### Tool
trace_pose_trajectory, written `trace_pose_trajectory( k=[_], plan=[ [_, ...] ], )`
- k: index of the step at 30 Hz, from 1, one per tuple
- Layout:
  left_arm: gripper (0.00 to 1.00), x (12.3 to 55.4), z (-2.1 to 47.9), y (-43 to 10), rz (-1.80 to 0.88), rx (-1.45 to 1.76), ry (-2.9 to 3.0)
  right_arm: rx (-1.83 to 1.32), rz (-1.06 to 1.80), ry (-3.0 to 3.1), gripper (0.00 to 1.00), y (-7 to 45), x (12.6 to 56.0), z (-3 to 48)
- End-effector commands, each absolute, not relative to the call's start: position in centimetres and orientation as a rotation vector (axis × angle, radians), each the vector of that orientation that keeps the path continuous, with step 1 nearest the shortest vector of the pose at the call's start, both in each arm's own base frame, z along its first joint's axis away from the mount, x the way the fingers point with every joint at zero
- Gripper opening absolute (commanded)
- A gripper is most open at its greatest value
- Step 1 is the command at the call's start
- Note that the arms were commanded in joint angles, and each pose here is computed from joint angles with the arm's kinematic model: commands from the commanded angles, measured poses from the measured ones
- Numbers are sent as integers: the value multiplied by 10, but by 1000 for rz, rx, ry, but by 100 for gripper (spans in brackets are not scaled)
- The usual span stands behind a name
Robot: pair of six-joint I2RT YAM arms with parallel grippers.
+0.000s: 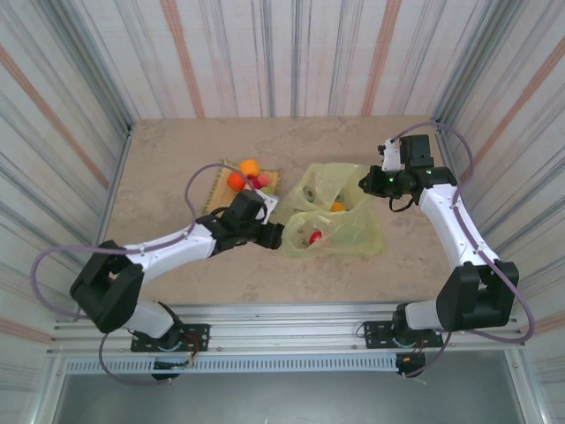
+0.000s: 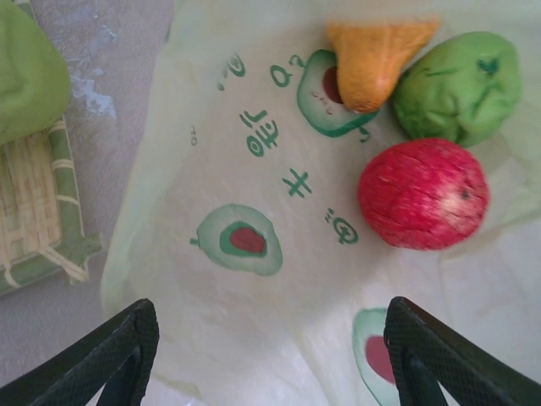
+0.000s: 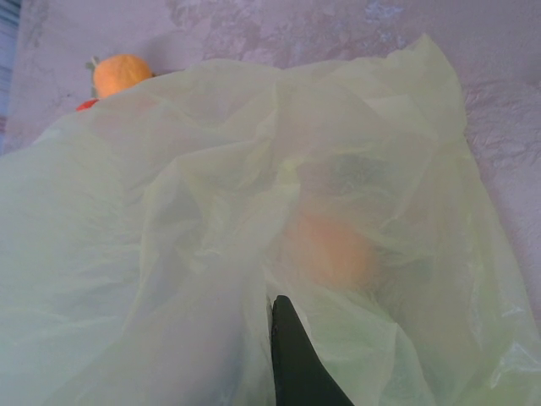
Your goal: Place the fruits into the plastic bag
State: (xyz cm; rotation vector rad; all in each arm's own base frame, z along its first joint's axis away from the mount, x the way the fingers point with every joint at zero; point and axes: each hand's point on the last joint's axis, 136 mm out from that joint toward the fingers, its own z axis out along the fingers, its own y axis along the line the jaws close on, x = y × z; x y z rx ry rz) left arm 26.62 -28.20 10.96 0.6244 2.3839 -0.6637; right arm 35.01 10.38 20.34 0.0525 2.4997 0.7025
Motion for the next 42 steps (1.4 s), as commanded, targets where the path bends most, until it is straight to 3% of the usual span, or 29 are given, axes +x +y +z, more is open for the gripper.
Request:
trace_pose_trajectory(
  k=[1,6,9,12,15,19,24,32,38,42],
  plan=[
    [75,261,137,-276,-746,575,2285,27,688,2501,0,105,350,207],
    [76,271,118,-247,-707,388,2387,27,699,2505,0,106,352,202],
    [76,272,107,-262,-771,425,2433,30,705,2507,0,107,353,201],
    [69,274,99,-277,-838,441,2461,31,698,2505,0,106,354,203],
    [53,272,98,-295,-918,471,2454,30,681,2493,0,104,353,208],
    [24,258,114,-325,-1064,573,2393,31,644,2478,0,100,351,217],
    [1,233,159,-357,-1304,691,2230,34,555,2482,0,89,343,223],
    [0,214,209,-368,-1455,749,2052,25,485,2448,0,80,340,242],
    [2,230,181,-356,-1340,664,2165,12,511,2470,0,89,344,231],
    [11,240,163,-345,-1262,620,2233,-3,534,2486,0,97,348,221]
  ],
)
